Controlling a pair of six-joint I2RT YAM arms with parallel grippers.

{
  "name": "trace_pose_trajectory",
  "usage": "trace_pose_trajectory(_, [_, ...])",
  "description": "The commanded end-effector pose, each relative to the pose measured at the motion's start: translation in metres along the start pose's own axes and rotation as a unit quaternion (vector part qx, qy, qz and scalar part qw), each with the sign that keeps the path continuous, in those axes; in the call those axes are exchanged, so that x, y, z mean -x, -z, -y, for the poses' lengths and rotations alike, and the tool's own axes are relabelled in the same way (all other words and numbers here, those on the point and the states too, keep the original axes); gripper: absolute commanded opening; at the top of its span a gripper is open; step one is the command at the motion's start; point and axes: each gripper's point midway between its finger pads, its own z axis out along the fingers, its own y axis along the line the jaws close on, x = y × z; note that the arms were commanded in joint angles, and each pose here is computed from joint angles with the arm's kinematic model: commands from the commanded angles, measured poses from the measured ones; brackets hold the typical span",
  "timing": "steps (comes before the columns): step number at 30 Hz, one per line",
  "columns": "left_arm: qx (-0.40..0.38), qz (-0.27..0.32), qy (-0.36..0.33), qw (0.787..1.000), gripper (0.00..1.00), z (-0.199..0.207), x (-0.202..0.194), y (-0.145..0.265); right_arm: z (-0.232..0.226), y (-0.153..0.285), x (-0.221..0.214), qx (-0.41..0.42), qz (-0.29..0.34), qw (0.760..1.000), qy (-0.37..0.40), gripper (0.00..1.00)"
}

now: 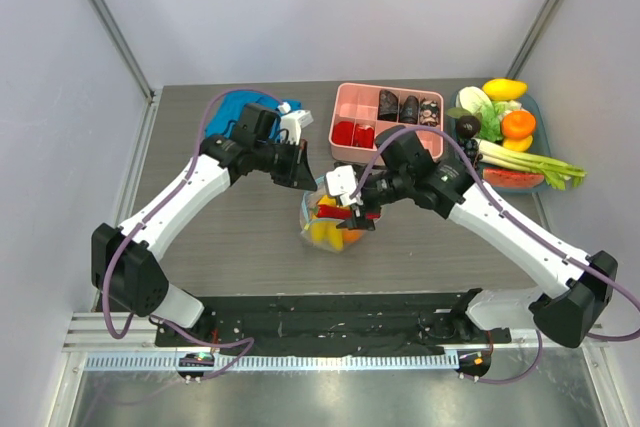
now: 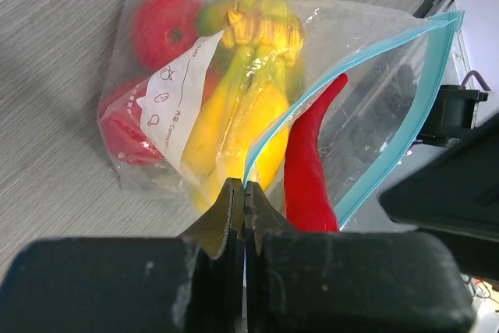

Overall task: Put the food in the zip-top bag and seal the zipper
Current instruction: Place the fake vegetable in the zipper food storage bag.

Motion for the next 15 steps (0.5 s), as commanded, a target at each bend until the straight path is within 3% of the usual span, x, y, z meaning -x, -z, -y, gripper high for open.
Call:
trace_pose_trajectory(1, [-0.016,0.021,-0.018,0.999,0.00,0.012,0.014,0.010,-0.010,0.020,0.032,0.007,0.035,0.999,-0.015,0.81])
trace_pose_trajectory(9, [-0.022,0.021,-0.016,0.999,0.00,0.014,0.014,0.010,-0.051,0.004,0.015,0.083,0.004,0.996,-0.044,0.66])
trace_pose_trajectory(15, [-0.019,0.016,-0.023,0.999,0.00,0.013,0.011,0.012,-0.036,-0.012,-0.023,0.037,-0.059,0.996,-0.050,0.61])
